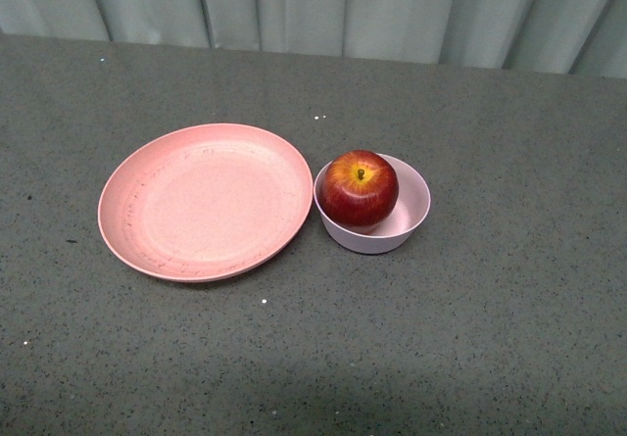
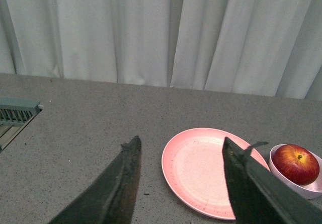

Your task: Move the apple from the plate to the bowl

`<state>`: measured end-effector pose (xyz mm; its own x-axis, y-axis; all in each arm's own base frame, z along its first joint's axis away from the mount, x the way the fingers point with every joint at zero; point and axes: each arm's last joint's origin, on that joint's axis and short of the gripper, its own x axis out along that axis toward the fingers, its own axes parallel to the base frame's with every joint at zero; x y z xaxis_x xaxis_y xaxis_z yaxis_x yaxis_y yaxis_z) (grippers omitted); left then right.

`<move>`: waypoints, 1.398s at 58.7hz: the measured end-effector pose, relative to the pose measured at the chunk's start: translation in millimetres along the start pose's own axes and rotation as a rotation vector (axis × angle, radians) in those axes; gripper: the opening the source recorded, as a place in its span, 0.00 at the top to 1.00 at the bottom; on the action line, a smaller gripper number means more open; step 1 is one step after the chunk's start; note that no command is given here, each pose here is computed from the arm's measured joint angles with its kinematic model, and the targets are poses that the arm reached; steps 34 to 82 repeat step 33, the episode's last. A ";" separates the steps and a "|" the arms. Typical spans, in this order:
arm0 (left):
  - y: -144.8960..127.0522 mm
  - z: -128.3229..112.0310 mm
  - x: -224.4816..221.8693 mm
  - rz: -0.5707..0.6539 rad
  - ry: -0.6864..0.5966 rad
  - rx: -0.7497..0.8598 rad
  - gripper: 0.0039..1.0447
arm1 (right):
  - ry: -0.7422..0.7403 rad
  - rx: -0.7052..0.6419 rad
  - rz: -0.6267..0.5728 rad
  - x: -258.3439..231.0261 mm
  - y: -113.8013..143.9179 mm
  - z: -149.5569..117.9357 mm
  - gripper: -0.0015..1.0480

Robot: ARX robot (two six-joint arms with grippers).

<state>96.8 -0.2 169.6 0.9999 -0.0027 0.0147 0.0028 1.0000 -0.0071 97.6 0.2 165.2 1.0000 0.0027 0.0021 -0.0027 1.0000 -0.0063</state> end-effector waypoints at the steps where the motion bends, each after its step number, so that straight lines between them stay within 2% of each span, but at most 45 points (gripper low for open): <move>1: 0.0 0.0 0.0 0.000 0.000 0.000 0.49 | 0.000 0.000 0.000 0.0 0.0 0.0 0.09; 9: 0.0 0.0 0.0 0.000 0.000 0.000 0.21 | 0.000 0.000 0.000 0.0 0.0 0.0 0.09; 16: 0.0 0.0 0.0 0.000 0.000 0.002 0.04 | 0.000 0.000 0.000 0.0 0.0 0.0 0.09; 19: 0.0 0.0 0.0 0.000 0.000 0.002 0.07 | 0.000 0.000 0.000 0.0 0.0 0.0 0.09; 82: 0.0 0.0 0.0 0.000 0.000 0.003 0.06 | 0.000 0.000 0.000 0.0 0.0 0.0 0.09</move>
